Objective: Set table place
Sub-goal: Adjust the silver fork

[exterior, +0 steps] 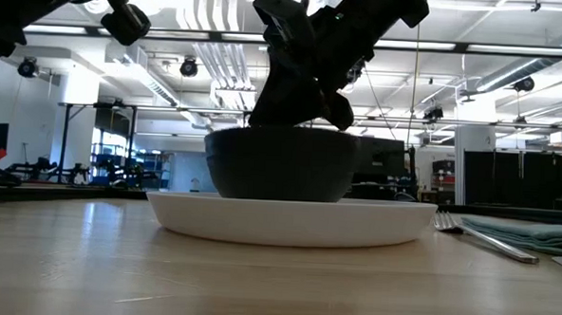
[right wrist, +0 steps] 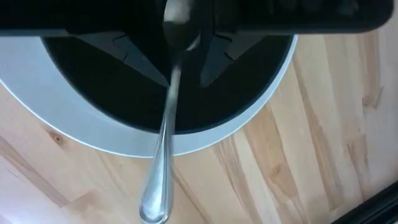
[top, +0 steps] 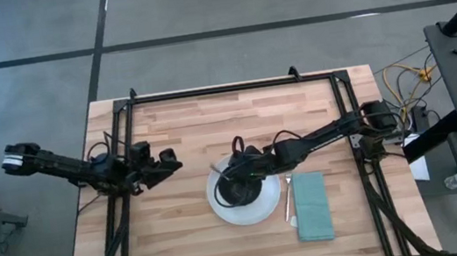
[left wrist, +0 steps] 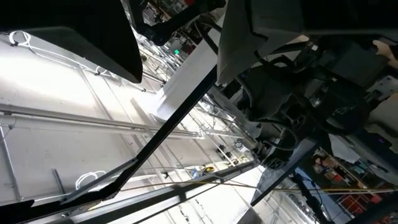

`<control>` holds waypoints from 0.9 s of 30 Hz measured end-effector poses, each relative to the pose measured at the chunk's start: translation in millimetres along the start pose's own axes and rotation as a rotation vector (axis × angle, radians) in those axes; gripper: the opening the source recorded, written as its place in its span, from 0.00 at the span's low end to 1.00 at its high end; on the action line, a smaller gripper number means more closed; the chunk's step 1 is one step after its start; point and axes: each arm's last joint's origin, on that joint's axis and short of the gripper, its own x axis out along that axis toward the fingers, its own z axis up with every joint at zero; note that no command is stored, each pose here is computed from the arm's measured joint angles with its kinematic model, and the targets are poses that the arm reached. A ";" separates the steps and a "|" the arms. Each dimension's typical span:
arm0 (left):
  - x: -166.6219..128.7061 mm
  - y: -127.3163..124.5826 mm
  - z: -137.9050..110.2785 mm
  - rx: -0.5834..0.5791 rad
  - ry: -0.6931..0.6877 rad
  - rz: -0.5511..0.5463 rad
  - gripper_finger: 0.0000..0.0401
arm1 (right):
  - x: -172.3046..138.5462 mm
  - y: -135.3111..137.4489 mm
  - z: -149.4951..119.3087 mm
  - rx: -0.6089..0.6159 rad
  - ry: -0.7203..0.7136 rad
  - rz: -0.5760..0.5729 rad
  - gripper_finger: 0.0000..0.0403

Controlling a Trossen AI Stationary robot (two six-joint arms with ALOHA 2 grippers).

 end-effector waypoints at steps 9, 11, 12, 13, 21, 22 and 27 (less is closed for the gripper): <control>1.4 3.7 -3.3 -0.005 0.016 0.021 0.48 | 0.0 -0.3 0.0 0.010 -0.003 -0.007 0.23; 1.6 4.2 -3.9 -0.005 0.019 0.024 0.48 | -0.1 -0.1 0.1 0.013 -0.004 -0.006 0.23; 1.7 4.4 -4.0 -0.005 0.020 0.025 0.48 | -1.0 -0.1 0.3 0.018 -0.003 -0.007 0.23; 1.7 4.5 -4.1 -0.005 0.021 0.025 0.48 | -1.8 0.3 1.0 0.020 -0.004 -0.006 0.22; 1.8 4.2 -3.9 0.026 0.019 0.023 0.48 | -38.7 15.8 30.6 0.011 -0.135 0.056 0.21; 1.9 4.8 -4.4 0.027 0.022 0.027 0.48 | -44.0 17.1 34.1 0.010 -0.149 0.064 0.21; 2.7 7.1 -6.6 0.021 0.035 0.039 0.48 | -77.7 22.3 50.2 0.043 -0.227 0.123 0.19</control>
